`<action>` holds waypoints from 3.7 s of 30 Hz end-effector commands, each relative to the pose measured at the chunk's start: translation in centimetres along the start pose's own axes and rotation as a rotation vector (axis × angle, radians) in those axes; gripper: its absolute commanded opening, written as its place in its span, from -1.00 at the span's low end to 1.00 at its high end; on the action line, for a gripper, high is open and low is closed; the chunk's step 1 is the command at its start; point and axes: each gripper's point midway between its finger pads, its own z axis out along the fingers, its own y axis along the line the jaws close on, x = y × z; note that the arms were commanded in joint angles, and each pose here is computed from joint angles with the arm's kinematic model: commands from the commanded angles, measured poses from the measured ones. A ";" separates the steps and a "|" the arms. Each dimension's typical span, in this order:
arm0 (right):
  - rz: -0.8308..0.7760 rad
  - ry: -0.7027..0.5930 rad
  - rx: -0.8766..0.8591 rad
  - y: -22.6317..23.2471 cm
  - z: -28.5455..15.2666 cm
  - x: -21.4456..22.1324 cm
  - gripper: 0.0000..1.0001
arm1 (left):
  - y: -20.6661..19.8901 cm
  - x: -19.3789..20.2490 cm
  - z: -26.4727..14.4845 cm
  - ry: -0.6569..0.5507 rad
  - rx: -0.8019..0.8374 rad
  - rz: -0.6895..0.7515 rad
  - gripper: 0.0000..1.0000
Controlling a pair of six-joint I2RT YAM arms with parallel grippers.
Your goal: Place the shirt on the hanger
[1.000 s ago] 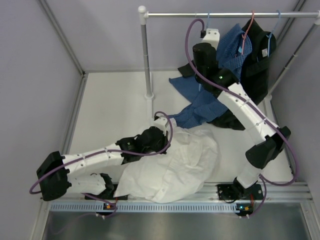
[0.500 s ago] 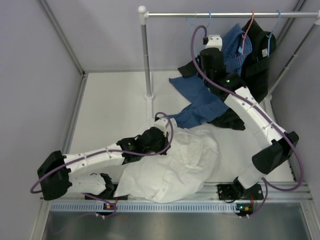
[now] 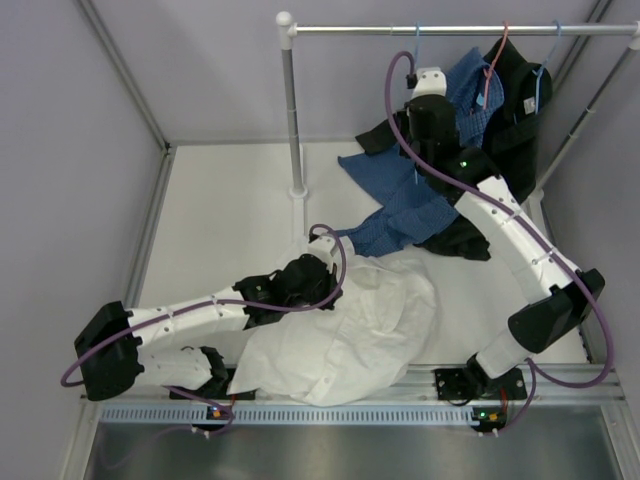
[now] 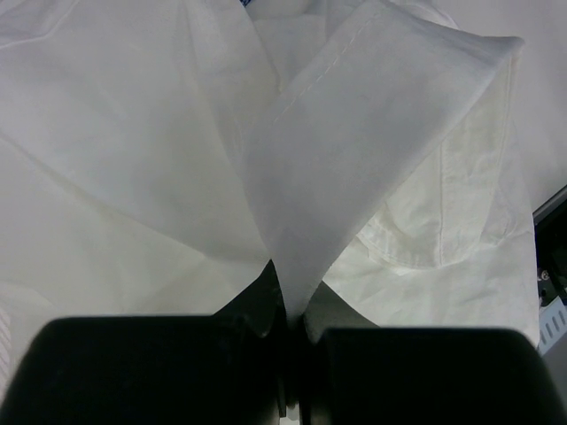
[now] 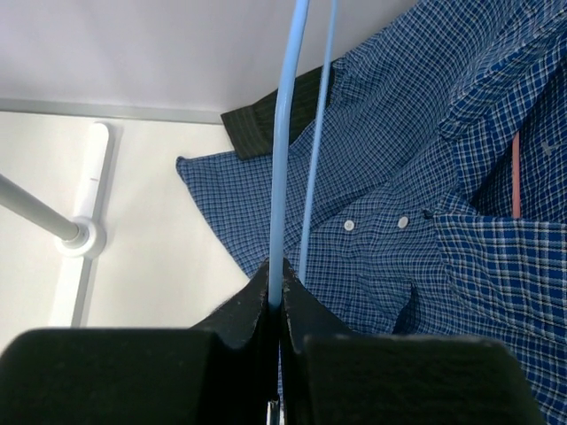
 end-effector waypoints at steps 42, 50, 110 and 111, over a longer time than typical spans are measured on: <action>-0.035 -0.366 -0.219 -0.2 -5.6 -11.9 -1.00 | -0.6 -2.1 1.0 -0.083 -0.015 -0.086 -1.00; -0.009 -0.430 -0.279 -0.5 -8.8 -13.7 -1.00 | 0.0 -2.5 1.1 -0.107 -0.063 -0.141 -1.00; -0.061 -0.026 -0.720 -2.5 -26.4 10.7 -1.00 | 5.2 -13.9 4.4 0.024 0.084 -0.290 -1.00; -0.061 -0.011 -0.729 -2.3 -26.2 11.2 -1.00 | 5.2 -14.0 4.4 0.022 0.087 -0.284 -1.00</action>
